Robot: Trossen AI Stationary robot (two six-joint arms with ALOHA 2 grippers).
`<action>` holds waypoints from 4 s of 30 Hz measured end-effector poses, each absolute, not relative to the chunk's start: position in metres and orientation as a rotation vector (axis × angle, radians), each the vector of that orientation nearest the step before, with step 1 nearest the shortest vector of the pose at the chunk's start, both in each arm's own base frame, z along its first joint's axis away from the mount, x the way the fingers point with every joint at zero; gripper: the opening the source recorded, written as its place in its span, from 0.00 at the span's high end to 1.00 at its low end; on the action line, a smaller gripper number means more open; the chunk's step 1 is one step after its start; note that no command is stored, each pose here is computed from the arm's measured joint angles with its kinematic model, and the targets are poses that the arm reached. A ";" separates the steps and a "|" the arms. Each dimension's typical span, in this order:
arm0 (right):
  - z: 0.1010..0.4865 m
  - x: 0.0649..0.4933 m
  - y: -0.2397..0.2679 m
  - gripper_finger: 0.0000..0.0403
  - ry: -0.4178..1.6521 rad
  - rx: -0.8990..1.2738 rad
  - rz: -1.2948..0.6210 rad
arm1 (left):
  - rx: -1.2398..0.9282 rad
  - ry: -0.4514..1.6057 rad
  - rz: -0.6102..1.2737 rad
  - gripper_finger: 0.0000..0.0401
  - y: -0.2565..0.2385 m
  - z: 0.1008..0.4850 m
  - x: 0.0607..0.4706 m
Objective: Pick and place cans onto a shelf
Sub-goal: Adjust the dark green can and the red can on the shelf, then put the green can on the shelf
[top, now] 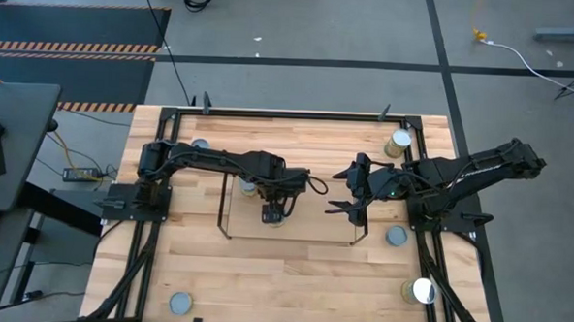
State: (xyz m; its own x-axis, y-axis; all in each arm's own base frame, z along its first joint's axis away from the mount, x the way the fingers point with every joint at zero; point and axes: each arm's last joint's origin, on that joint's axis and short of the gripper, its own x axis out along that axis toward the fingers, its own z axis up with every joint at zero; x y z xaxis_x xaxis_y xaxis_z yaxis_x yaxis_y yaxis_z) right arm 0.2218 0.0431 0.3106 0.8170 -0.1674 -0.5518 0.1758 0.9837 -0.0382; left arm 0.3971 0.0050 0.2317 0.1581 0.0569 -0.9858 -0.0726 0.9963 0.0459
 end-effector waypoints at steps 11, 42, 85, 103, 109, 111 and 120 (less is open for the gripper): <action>0.310 0.222 0.044 0.13 0.591 0.022 -0.160 | -0.016 1.406 0.112 0.27 0.006 0.232 0.397; 0.310 0.222 0.044 0.13 0.591 0.023 -0.159 | -0.019 1.416 0.119 0.21 0.006 0.237 0.394; 0.340 0.214 -0.074 0.13 0.480 -0.195 -0.785 | 0.212 0.663 0.281 0.26 0.035 0.395 0.229; 0.299 0.151 -0.170 0.13 0.545 0.144 -1.325 | 0.075 0.583 0.671 0.26 0.099 0.379 0.178; 0.288 0.138 -0.186 0.13 0.585 0.217 -1.418 | 0.071 0.578 0.697 0.26 0.103 0.379 0.176; 0.286 0.134 -0.193 0.13 0.623 0.237 -1.445 | 0.072 0.575 0.699 0.26 0.103 0.380 0.176; 0.278 0.147 -0.215 0.05 0.912 0.320 -1.389 | 0.076 0.568 0.709 0.26 0.104 0.380 0.177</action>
